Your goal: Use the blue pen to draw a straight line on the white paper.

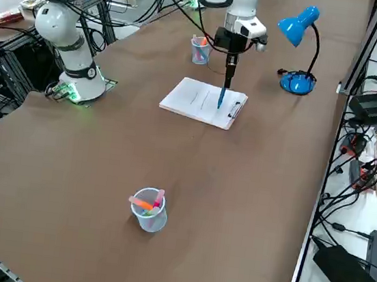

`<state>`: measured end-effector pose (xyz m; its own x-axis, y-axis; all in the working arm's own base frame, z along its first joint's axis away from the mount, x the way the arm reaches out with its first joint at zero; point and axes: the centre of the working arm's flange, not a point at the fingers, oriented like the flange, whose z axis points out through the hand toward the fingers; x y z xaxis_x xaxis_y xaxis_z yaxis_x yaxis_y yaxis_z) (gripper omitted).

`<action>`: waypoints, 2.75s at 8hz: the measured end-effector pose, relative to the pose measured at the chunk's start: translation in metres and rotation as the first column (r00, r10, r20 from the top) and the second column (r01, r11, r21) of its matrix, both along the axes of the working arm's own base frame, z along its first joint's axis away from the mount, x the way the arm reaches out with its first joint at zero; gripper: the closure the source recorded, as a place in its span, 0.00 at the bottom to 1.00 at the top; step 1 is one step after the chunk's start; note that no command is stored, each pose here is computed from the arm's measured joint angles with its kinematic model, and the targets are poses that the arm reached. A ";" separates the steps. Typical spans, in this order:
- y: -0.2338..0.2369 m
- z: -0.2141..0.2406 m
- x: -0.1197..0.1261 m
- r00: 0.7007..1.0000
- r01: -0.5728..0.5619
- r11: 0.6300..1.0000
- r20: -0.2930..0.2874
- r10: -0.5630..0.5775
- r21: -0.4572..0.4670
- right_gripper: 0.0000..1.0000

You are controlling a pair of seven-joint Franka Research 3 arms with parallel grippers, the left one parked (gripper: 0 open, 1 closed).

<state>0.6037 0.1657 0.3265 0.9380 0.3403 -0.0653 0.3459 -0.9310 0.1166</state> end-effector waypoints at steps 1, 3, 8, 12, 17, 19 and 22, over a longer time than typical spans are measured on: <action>0.005 -0.010 -0.001 1.000 0.000 1.000 0.006 0.000 -0.011 0.79; 0.006 -0.024 -0.005 1.000 -0.008 0.999 -0.003 0.008 -0.035 0.79; 0.005 -0.025 -0.006 1.000 0.007 0.999 -0.001 -0.008 -0.044 0.79; 0.029 -0.027 -0.015 0.997 0.078 0.996 0.018 -0.077 -0.053 0.79; 0.069 -0.027 -0.030 0.992 0.124 0.991 0.038 -0.122 -0.052 0.79; 0.079 -0.027 -0.034 0.991 0.129 0.990 0.041 -0.127 -0.050 0.79; 0.092 -0.026 -0.042 0.991 0.136 0.990 0.019 -0.135 -0.028 0.79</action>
<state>0.5619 0.2581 0.3004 0.9764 0.2083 -0.0567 0.2146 -0.9652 0.1492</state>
